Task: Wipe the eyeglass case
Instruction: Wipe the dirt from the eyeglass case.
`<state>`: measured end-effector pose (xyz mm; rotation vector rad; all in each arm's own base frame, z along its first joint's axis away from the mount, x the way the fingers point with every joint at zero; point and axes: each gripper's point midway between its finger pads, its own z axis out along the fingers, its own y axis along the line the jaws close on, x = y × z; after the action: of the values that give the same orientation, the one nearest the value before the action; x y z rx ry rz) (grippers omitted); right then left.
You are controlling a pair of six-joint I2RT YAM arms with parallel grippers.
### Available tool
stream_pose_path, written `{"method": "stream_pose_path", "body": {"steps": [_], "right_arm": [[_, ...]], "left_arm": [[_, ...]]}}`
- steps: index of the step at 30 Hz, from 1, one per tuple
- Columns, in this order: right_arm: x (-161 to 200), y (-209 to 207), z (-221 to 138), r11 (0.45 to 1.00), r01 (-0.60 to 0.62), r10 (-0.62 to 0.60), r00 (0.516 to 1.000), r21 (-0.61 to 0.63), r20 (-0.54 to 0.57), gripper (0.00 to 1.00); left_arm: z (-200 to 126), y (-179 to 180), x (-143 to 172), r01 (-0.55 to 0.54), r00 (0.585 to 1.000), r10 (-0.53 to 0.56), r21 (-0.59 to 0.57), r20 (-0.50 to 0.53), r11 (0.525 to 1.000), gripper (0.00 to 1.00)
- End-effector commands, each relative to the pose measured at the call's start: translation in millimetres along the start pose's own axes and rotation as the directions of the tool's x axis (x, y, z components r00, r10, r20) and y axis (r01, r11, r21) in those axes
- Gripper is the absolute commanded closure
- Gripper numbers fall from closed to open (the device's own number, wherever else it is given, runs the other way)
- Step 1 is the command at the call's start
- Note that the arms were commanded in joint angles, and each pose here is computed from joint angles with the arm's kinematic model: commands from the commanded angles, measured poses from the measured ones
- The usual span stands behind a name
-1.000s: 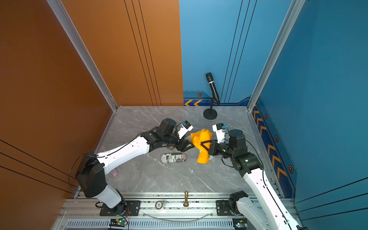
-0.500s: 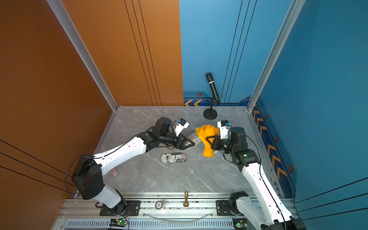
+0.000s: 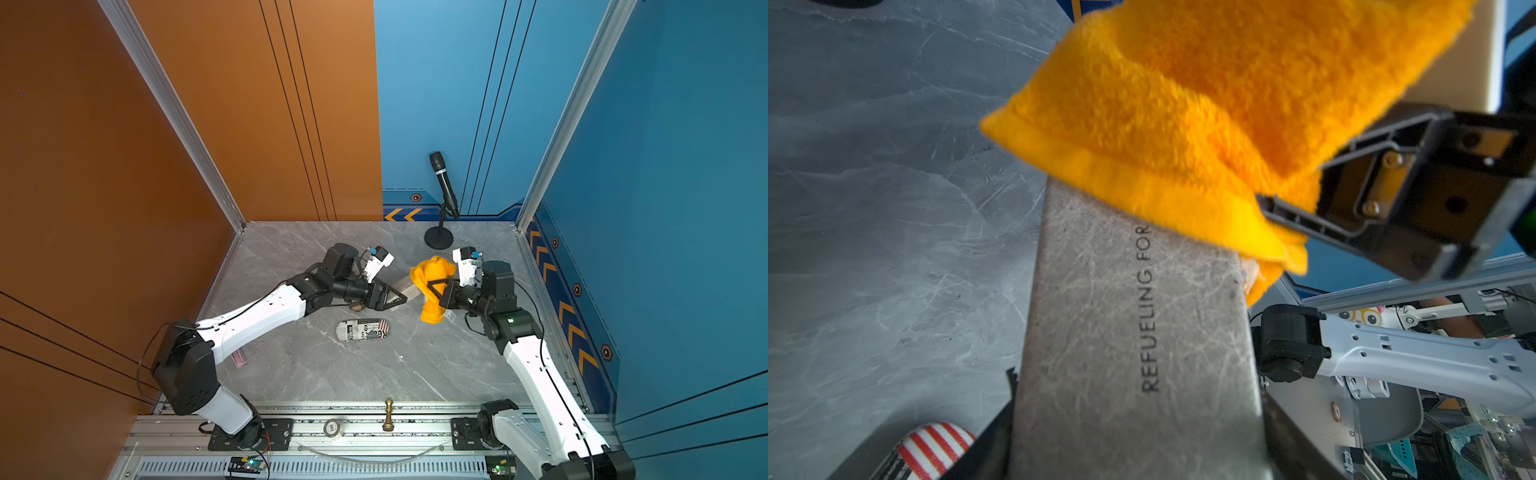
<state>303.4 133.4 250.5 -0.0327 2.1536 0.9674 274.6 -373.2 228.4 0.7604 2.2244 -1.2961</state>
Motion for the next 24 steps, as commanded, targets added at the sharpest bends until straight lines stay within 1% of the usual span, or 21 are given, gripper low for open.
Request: {"method": "stream_pose_path", "body": {"steps": [1,6,7,8,13,15,17,18,19,20,21,22,23,24], "right_arm": [[1,-22,4,0.996,-0.036,0.041,0.997,0.081,-0.067,1.00],[-19,-22,-9,0.991,-0.043,0.046,0.999,0.126,-0.021,1.00],[-24,-22,-13,0.990,-0.046,0.048,0.999,0.135,-0.014,1.00],[-27,-22,-17,0.988,-0.048,0.050,0.999,0.148,-0.006,1.00],[-45,-22,-32,0.978,-0.058,0.057,0.998,0.201,0.006,1.00],[-54,-16,-37,0.977,-0.054,0.052,0.999,0.205,0.013,1.00],[-65,-6,-41,0.980,-0.050,0.046,0.999,0.193,0.030,1.00],[-70,0,-43,0.982,-0.047,0.042,0.999,0.184,0.029,1.00],[-72,8,-43,0.984,-0.037,0.034,0.999,0.176,0.020,1.00],[-74,14,-41,0.984,-0.022,0.021,1.000,0.174,0.007,1.00],[-75,19,-40,0.982,0.003,-0.002,1.000,0.187,-0.008,1.00],[-76,25,-39,0.977,0.039,-0.036,0.999,0.208,-0.017,1.00],[-76,32,-39,0.973,0.072,-0.068,0.997,0.219,-0.025,1.00],[-76,39,-37,0.970,0.100,-0.095,0.995,0.219,-0.036,1.00]], "left_arm": [[-26,-92,-6,-0.223,0.974,0.223,0.273,0.031,0.936,0.74],[-29,-80,4,-0.233,0.972,0.233,0.212,0.023,0.949,0.74],[-29,-75,12,-0.224,0.973,0.229,0.190,-0.005,0.956,0.73],[-30,-72,15,-0.231,0.972,0.236,0.176,-0.011,0.957,0.73],[-36,-54,22,-0.228,0.973,0.230,0.143,0.007,0.963,0.74],[-36,-48,23,-0.262,0.965,0.264,0.114,-0.001,0.958,0.74],[-35,-40,27,-0.328,0.942,0.330,0.044,-0.054,0.944,0.76],[-33,-34,30,-0.384,0.920,0.381,-0.013,-0.090,0.923,0.74],[-31,-26,30,-0.447,0.891,0.435,-0.087,-0.128,0.890,0.72],[-30,-21,30,-0.502,0.862,0.483,-0.133,-0.156,0.854,0.73],[-29,-19,31,-0.560,0.826,0.534,-0.156,-0.180,0.814,0.74],[-27,-19,31,-0.620,0.784,0.588,-0.182,-0.200,0.763,0.75],[-26,-20,30,-0.681,0.732,0.643,-0.223,-0.223,0.698,0.75],[-24,-18,28,-0.751,0.659,0.705,-0.281,-0.262,0.598,0.75]]}}
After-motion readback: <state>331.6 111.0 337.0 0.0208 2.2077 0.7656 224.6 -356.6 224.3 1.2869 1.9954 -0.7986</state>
